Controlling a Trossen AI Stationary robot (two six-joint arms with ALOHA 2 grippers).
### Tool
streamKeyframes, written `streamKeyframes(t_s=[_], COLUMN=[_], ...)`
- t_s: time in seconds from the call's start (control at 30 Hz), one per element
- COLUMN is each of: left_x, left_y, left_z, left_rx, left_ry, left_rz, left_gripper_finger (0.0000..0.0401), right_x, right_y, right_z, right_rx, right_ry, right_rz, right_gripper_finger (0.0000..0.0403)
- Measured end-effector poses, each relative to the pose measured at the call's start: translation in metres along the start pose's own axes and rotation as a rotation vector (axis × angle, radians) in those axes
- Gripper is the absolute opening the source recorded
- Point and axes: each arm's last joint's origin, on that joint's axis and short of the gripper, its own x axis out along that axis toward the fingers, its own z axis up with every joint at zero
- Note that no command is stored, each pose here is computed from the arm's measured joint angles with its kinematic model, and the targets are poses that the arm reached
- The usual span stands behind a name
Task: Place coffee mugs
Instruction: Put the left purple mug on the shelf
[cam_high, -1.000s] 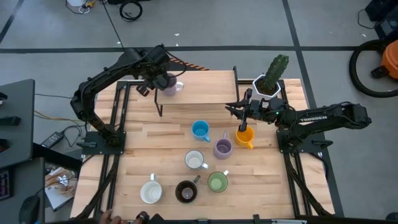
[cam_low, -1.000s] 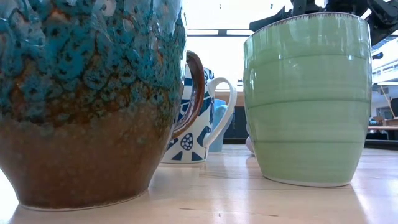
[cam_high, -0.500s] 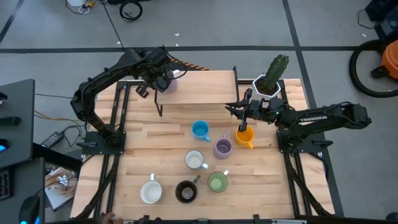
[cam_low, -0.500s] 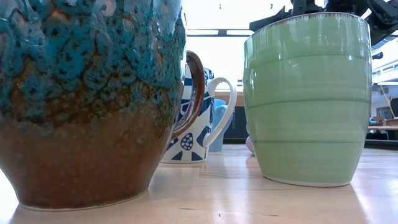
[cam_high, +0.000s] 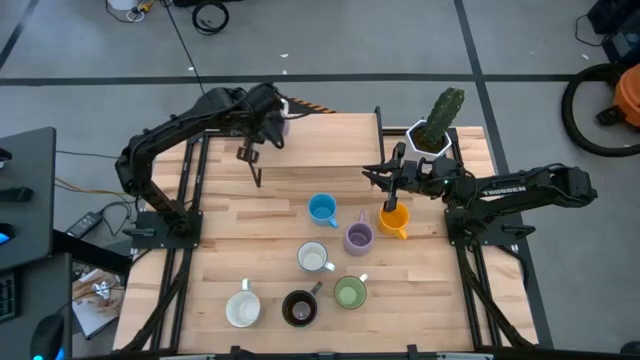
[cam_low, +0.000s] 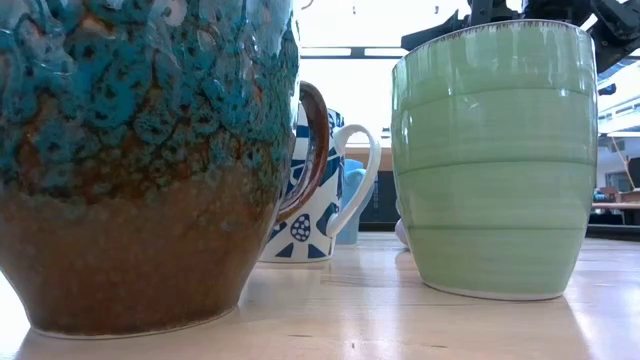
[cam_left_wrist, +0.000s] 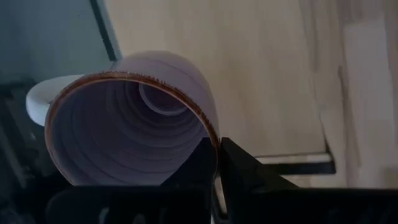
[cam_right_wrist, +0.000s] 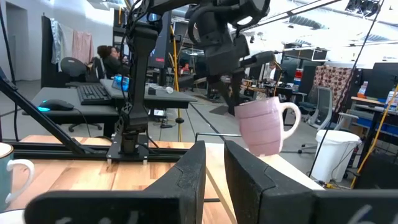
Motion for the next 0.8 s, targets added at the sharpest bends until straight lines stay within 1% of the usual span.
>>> streamKeyframes(t_s=[0.07, 0.13, 0.27, 0.4, 0.47, 0.53, 0.67, 0.73, 0.8], left_x=[-0.002, -0.005, -0.012, -0.022, -0.028, -0.033, -0.038, -0.033, -0.021], left_y=[0.002, 0.004, 0.013, 0.02, 0.023, 0.026, 0.035, 0.04, 0.046], left_z=[0.0, -0.003, -0.011, -0.014, -0.013, -0.01, 0.003, 0.008, 0.01], left_rx=[-0.074, -0.147, -0.325, -0.537, -0.611, -0.638, -0.632, -0.625, -0.615], left_ry=[-0.015, -0.031, -0.078, -0.099, -0.12, -0.119, -0.12, -0.088, -0.029], left_rz=[-0.002, -0.027, -0.056, -0.041, -0.04, -0.05, -0.065, -0.094, -0.125], left_gripper_finger=[0.0018, 0.0018, 0.0018, 0.0018, 0.0018, 0.0018, 0.0018, 0.0018, 0.0018], right_x=[0.0, 0.0, 0.0, 0.0, 0.0, 0.0, 0.0, 0.0, 0.0], right_y=[0.0, 0.0, 0.0, 0.0, 0.0, 0.0, 0.0, 0.0, 0.0], right_z=[0.0, 0.0, 0.001, 0.001, 0.001, 0.002, 0.002, 0.003, 0.003], right_rx=[0.0, 0.0, 0.001, 0.001, 0.001, 0.0, 0.001, 0.001, 0.0], right_ry=[0.0, 0.0, -0.008, -0.01, -0.014, -0.02, -0.025, -0.028, -0.027], right_rz=[0.0, 0.0, -0.001, -0.001, -0.003, -0.003, -0.004, -0.005, -0.004], right_gripper_finger=[0.0066, 0.0066, 0.0066, 0.0066, 0.0066, 0.0066, 0.0066, 0.0066, 0.0066])
